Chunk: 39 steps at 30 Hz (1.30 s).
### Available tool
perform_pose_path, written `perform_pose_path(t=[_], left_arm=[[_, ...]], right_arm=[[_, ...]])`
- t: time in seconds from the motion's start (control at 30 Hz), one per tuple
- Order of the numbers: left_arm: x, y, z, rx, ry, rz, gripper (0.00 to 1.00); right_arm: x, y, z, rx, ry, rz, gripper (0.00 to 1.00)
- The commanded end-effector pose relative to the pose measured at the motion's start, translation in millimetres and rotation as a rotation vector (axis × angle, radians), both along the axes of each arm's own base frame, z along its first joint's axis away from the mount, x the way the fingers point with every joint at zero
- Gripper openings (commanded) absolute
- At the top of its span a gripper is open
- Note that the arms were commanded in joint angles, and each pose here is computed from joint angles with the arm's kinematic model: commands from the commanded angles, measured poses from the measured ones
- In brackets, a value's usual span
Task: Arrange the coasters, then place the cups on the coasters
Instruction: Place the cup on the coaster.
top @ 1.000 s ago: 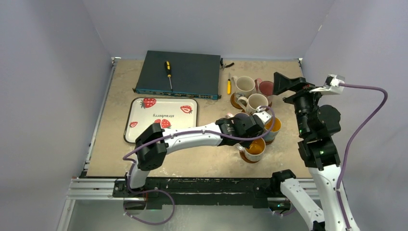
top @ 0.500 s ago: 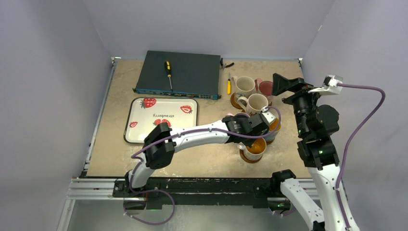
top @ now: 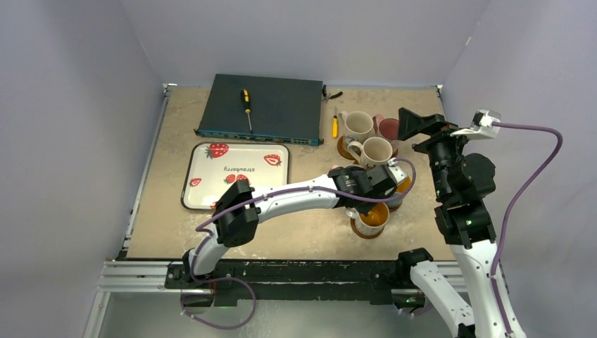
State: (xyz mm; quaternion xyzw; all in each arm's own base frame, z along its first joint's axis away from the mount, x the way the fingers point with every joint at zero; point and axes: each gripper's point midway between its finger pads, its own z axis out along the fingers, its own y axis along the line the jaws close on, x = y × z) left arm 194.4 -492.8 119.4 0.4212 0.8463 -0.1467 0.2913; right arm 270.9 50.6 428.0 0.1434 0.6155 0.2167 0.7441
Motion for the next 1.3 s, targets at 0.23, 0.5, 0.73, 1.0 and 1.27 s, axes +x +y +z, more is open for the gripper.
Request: perform_pose_path(t=[0.23, 0.5, 0.73, 1.0, 1.27], left_arm=[[13, -28, 39, -0.111, -0.06, -0.038, 0.0], [19, -29, 38, -0.103, -0.069, -0.035, 0.0], [24, -24, 36, -0.074, -0.078, -0.012, 0.01], [26, -22, 47, -0.095, -0.083, 0.004, 0.29], [25, -23, 63, -0.139, -0.091, 0.001, 0.36]], right_arm=[[-3, 2, 10, 0.013, -0.04, 0.015, 0.98], [-3, 1, 10, 0.006, -0.039, 0.007, 0.98], [-1, 2, 8, 0.003, -0.032, 0.008, 0.98], [-1, 1, 8, 0.002, -0.032, 0.005, 0.98], [-1, 0, 8, 0.003, -0.031, 0.002, 0.98]])
